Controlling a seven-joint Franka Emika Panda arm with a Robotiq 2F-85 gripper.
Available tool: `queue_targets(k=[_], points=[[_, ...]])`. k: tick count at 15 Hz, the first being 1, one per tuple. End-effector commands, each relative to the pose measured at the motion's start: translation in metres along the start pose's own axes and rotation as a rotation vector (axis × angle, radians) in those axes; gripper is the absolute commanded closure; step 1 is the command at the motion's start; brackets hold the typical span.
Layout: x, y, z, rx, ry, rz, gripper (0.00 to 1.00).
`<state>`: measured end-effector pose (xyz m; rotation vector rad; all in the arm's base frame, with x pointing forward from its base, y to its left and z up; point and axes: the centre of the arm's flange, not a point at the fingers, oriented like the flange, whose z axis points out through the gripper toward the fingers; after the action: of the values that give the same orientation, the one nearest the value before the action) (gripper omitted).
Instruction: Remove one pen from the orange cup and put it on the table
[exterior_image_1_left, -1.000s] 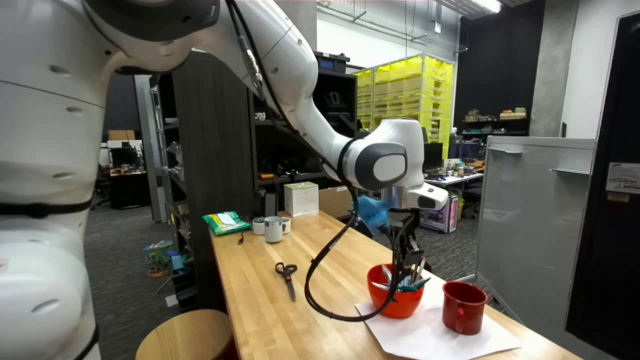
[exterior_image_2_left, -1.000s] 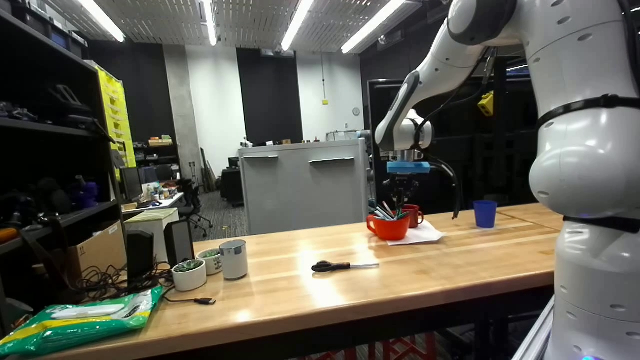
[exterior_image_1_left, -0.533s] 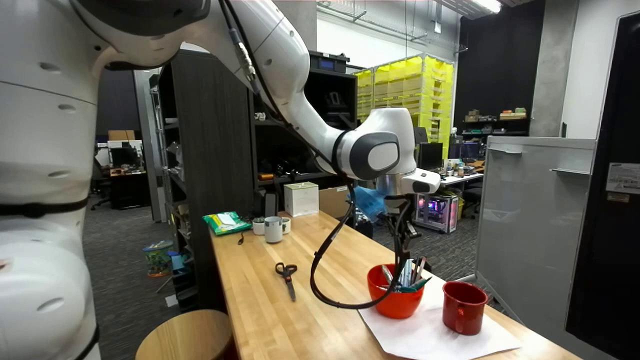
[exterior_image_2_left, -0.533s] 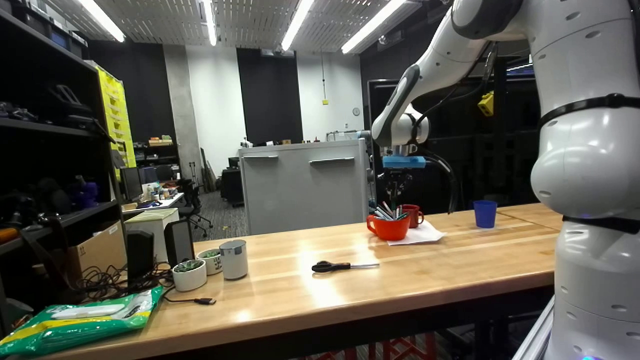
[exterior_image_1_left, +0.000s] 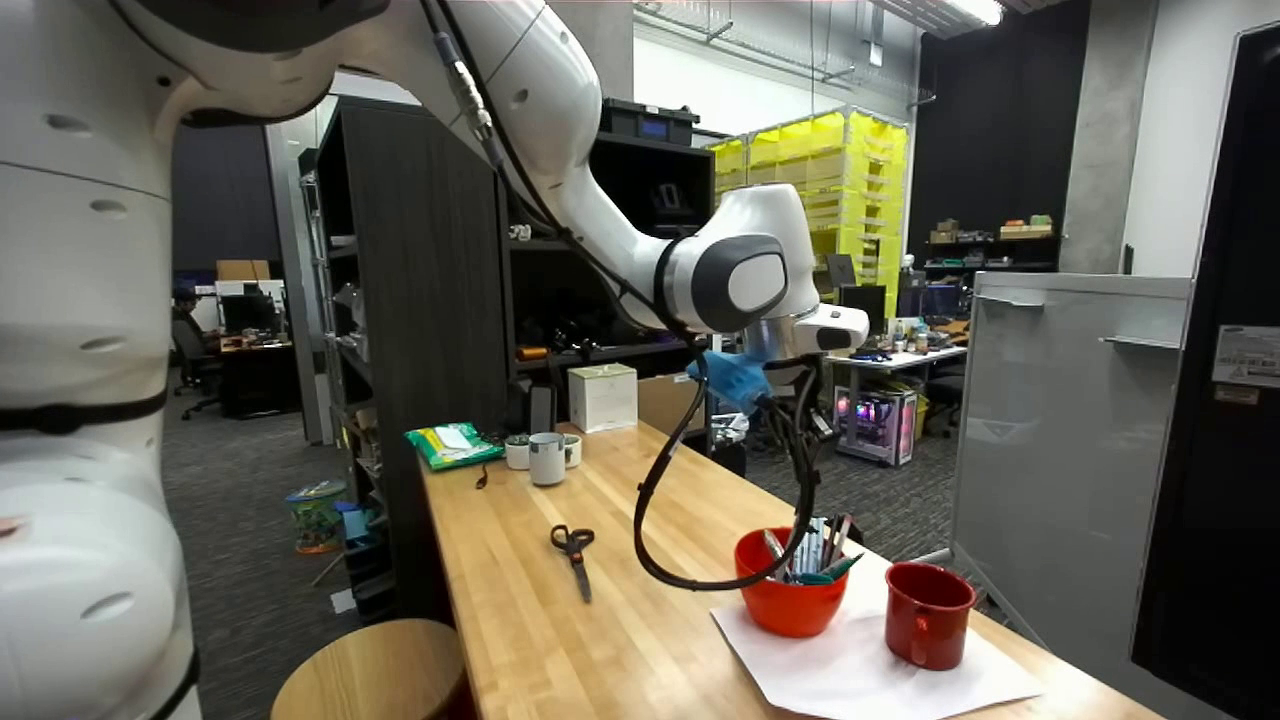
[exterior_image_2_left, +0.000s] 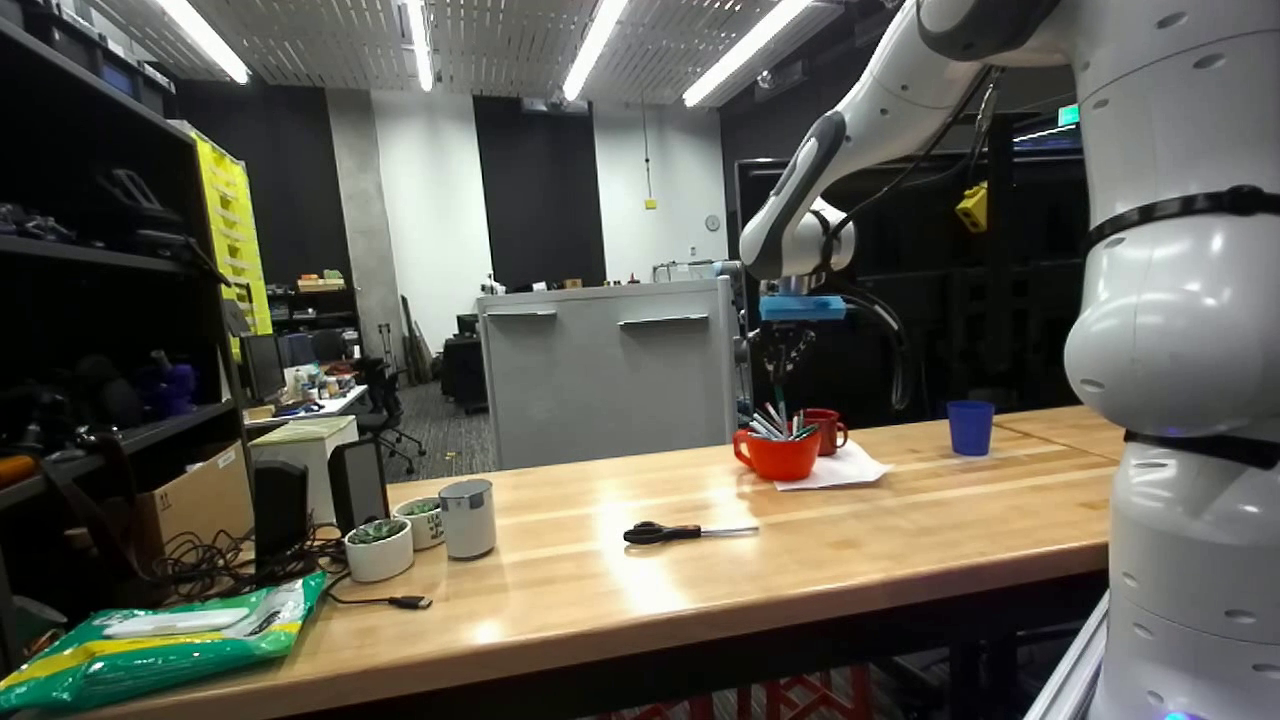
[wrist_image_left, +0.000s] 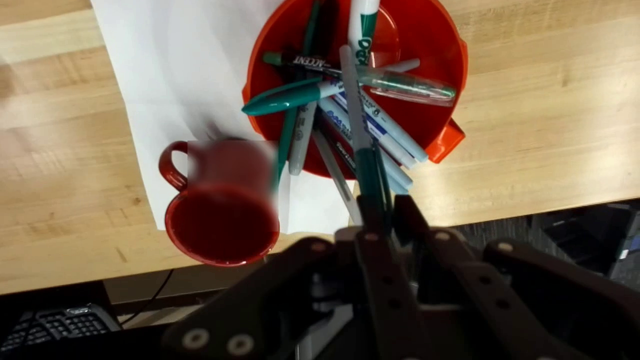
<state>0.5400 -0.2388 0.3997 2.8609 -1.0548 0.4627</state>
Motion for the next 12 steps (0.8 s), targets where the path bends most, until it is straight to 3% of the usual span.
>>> queue_targets(k=[1,12], points=[[-0.009,-0.010,-0.026,-0.007,0.044,-0.043,0.97],[-0.007,-0.042,-0.068,-0.003,0.124,-0.144,0.97]])
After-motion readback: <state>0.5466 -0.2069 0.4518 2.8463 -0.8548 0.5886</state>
